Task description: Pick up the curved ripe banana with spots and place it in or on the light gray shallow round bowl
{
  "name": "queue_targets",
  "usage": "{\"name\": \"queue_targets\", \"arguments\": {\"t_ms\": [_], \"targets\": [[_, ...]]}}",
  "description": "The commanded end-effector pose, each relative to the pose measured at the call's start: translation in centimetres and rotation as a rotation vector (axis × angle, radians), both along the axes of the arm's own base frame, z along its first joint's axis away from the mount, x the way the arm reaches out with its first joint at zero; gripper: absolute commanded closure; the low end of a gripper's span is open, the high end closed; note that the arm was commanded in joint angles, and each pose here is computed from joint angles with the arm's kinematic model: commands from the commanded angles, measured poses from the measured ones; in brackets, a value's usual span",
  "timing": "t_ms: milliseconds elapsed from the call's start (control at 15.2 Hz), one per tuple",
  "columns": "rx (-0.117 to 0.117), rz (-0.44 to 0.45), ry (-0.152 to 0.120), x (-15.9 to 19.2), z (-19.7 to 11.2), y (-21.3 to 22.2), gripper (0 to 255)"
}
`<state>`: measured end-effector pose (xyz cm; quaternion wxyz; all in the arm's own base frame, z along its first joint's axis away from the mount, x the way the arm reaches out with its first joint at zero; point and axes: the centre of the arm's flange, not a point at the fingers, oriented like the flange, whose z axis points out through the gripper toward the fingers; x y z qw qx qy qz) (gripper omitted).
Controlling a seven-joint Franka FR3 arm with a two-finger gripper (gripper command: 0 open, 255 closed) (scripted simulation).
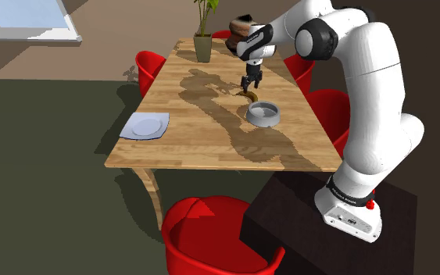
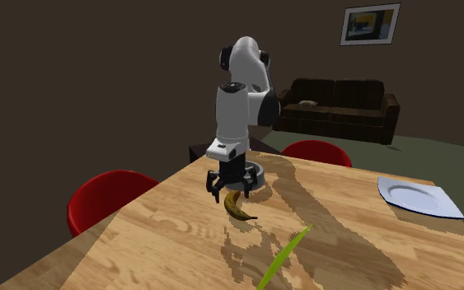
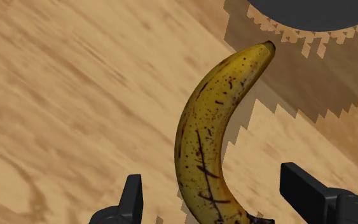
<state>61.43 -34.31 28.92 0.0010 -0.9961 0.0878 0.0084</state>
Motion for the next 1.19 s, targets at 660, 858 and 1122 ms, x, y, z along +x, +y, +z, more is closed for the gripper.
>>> {"name": "queue_targets", "arguments": {"t_ms": [660,858,1122], "targets": [[0.000,0.000,-0.001,0.0,-3.0,-0.1,0],[0.000,0.000,-0.001,0.0,-3.0,-0.1,255],[0.000,0.000,-0.001,0.0,-3.0,-0.1,255]]}}
